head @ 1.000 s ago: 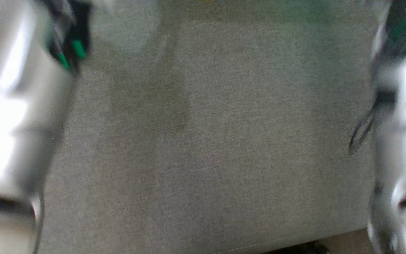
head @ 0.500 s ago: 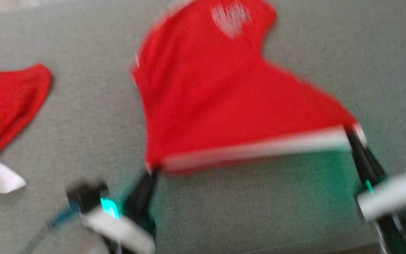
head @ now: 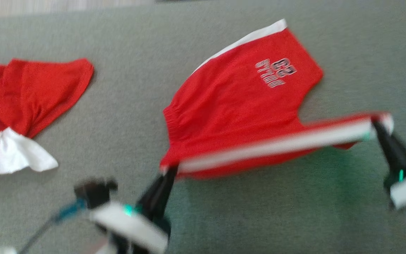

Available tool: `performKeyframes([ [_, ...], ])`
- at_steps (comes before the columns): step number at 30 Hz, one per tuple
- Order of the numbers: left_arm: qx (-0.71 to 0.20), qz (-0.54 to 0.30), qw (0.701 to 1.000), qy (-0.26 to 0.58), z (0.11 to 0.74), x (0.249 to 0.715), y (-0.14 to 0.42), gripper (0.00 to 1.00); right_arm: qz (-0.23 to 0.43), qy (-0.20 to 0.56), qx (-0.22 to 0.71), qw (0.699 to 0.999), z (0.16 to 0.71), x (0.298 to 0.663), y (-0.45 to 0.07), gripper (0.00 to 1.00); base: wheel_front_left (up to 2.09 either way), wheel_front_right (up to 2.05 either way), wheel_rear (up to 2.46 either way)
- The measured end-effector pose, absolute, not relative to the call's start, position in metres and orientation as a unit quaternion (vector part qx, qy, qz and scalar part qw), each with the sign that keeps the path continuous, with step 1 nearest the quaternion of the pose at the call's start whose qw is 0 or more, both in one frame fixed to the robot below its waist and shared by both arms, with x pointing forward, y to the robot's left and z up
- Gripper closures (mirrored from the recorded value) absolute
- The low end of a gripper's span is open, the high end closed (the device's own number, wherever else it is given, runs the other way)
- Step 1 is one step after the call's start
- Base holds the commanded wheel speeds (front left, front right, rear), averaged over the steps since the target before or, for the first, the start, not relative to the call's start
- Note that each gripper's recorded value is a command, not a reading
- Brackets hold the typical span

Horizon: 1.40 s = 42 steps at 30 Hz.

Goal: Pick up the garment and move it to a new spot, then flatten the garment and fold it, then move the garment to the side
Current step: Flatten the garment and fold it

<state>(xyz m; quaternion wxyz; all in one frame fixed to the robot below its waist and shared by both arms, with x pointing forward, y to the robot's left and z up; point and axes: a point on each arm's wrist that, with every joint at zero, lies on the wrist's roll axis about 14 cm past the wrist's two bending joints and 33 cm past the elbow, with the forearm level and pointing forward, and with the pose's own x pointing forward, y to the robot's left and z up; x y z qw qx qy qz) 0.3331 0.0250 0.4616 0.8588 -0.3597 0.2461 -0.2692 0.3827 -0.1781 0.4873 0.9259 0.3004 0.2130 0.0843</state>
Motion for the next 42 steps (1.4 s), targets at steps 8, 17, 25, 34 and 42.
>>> performKeyframes([
  [8,-0.439,-0.250,0.829,0.241,0.491,0.425,0.001,1.00,0.125,0.256,0.270,0.920,0.473,0.496,-0.148,1.00,0.00,0.00,0.00],
  [17,-0.431,-0.158,0.846,0.270,0.445,0.468,0.026,1.00,0.137,0.320,0.250,0.903,0.427,0.557,-0.111,1.00,0.00,0.00,0.00],
  [25,-0.434,-0.136,0.849,0.267,0.430,0.475,0.031,0.98,0.134,0.335,0.238,0.902,0.408,0.577,-0.100,1.00,0.00,0.00,0.00],
  [34,-0.435,-0.107,0.860,0.246,0.426,0.482,0.041,0.00,0.124,0.307,0.227,0.916,0.408,0.591,-0.103,0.00,0.00,0.00,0.00],
  [42,-0.401,-0.098,0.884,0.218,0.432,0.484,0.047,0.00,0.134,0.268,0.171,0.939,0.427,0.592,-0.112,0.00,0.00,0.00,0.00],
])
